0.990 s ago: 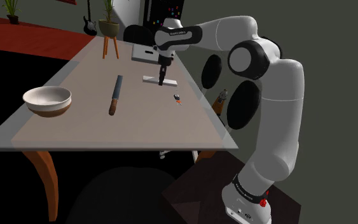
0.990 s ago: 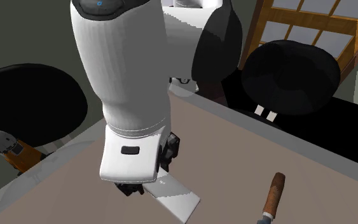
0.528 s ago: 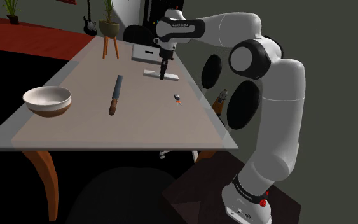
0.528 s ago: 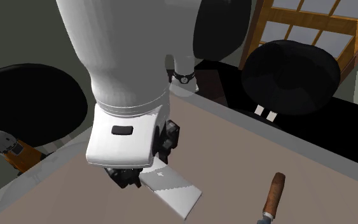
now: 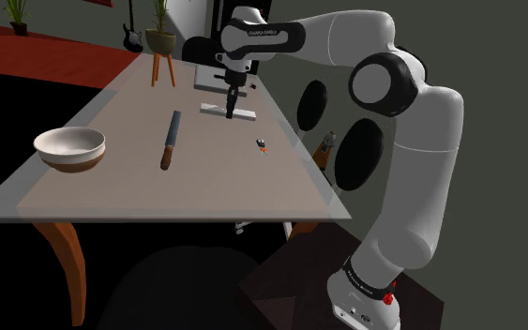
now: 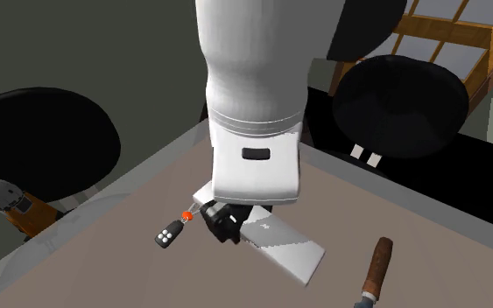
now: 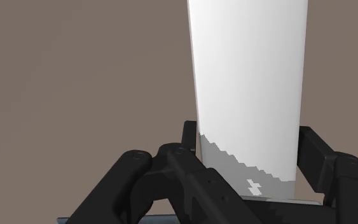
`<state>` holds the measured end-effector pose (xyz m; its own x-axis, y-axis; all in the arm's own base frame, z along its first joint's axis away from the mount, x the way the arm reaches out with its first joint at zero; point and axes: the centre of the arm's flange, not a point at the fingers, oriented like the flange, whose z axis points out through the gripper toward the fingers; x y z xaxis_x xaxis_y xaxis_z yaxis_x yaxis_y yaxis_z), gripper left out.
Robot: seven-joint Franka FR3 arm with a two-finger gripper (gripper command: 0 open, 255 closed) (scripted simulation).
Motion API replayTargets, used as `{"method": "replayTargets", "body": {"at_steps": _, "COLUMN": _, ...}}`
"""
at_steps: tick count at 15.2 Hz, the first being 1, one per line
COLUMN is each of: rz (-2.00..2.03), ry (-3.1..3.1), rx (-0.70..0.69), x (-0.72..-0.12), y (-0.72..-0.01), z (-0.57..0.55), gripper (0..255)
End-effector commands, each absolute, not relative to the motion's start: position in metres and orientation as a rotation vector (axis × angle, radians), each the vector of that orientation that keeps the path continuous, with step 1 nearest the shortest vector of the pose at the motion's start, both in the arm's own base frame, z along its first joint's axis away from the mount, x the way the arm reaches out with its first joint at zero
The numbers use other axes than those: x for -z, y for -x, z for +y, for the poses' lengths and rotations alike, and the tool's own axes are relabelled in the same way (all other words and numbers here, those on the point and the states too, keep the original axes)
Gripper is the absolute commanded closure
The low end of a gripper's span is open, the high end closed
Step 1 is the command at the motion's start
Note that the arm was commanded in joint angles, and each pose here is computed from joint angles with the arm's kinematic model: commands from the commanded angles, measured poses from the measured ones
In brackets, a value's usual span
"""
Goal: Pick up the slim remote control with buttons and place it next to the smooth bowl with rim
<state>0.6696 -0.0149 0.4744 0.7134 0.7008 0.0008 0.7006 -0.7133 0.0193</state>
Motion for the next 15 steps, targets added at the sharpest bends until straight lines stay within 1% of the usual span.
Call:
{"method": "replayTargets", "body": {"at_steps": 1, "rz": 1.181, "ry": -2.892, "rx": -0.014, "x": -0.476, "y": -0.662, "z": 0.01, "gripper": 255}}
{"method": "replayTargets", "body": {"at_steps": 15, "rz": 1.181, "ry": -2.892, "rx": -0.014, "x": -0.477, "y": -0.614, "z": 0.188, "gripper": 255}}
